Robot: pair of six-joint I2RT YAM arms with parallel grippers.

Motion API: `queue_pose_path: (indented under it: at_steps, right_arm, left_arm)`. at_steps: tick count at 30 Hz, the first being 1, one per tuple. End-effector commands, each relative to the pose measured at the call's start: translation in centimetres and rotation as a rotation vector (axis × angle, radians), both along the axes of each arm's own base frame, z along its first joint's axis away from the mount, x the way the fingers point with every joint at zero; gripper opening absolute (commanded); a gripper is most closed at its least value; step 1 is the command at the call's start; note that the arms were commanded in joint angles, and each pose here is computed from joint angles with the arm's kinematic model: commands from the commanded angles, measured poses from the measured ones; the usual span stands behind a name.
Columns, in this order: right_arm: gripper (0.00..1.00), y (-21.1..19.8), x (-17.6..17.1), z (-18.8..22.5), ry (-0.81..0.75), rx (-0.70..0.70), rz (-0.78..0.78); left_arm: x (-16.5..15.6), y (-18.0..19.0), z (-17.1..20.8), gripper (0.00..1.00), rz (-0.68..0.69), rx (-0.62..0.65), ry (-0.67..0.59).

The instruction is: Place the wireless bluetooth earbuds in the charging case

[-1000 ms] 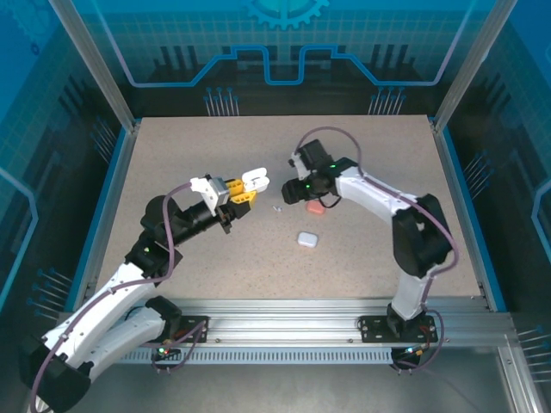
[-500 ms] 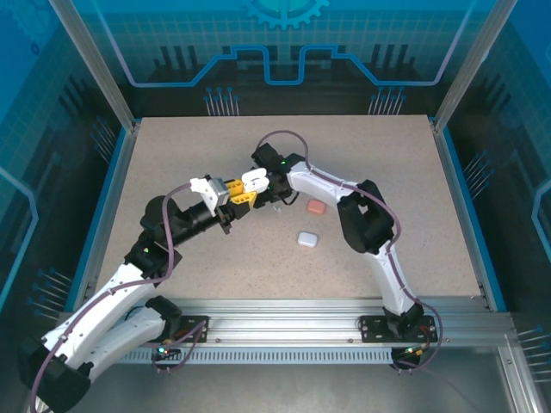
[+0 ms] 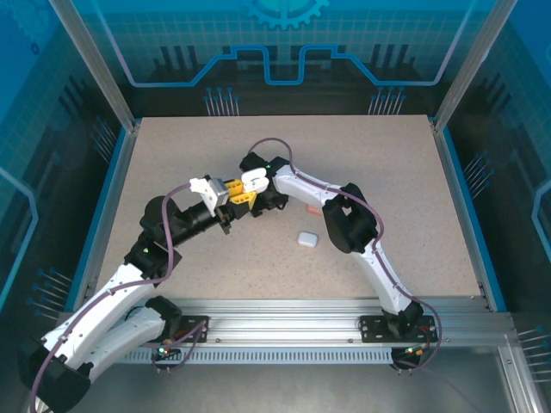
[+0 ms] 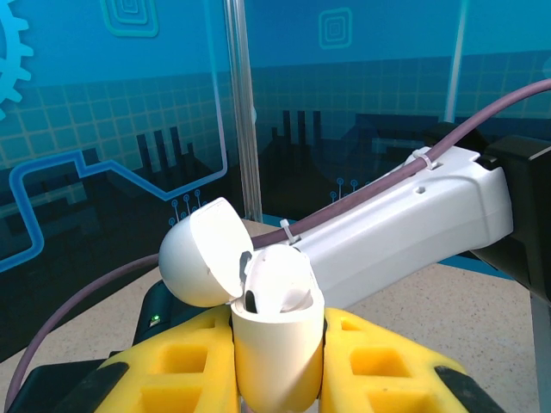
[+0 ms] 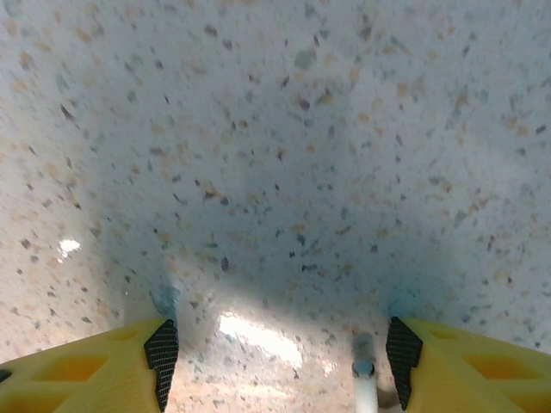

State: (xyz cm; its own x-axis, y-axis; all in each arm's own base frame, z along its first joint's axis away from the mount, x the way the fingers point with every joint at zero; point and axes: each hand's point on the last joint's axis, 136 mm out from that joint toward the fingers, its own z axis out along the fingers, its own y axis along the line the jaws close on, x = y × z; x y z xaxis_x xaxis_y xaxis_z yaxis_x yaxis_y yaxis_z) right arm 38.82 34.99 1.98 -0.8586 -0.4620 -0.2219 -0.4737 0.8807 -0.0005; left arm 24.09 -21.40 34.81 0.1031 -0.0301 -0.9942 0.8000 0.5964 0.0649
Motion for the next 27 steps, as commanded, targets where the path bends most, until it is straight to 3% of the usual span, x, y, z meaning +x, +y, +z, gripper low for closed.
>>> queue_pose_path:
  at_steps: [1,17,27]
  right_arm:
    - [0.69,-0.3,-1.5,-0.2,0.035,-0.050,0.030]
    - [0.61,0.6,-4.6,1.4,0.085,-0.004,0.103]
    - [0.60,0.5,-5.5,1.6,0.096,-0.072,0.161]
  left_arm:
    - [0.0,0.2,0.3,0.03,0.014,0.006,-0.032]
    - [0.2,0.0,0.2,0.03,0.011,0.007,-0.025]
    - [0.2,0.0,0.0,0.03,0.012,0.009,-0.021]
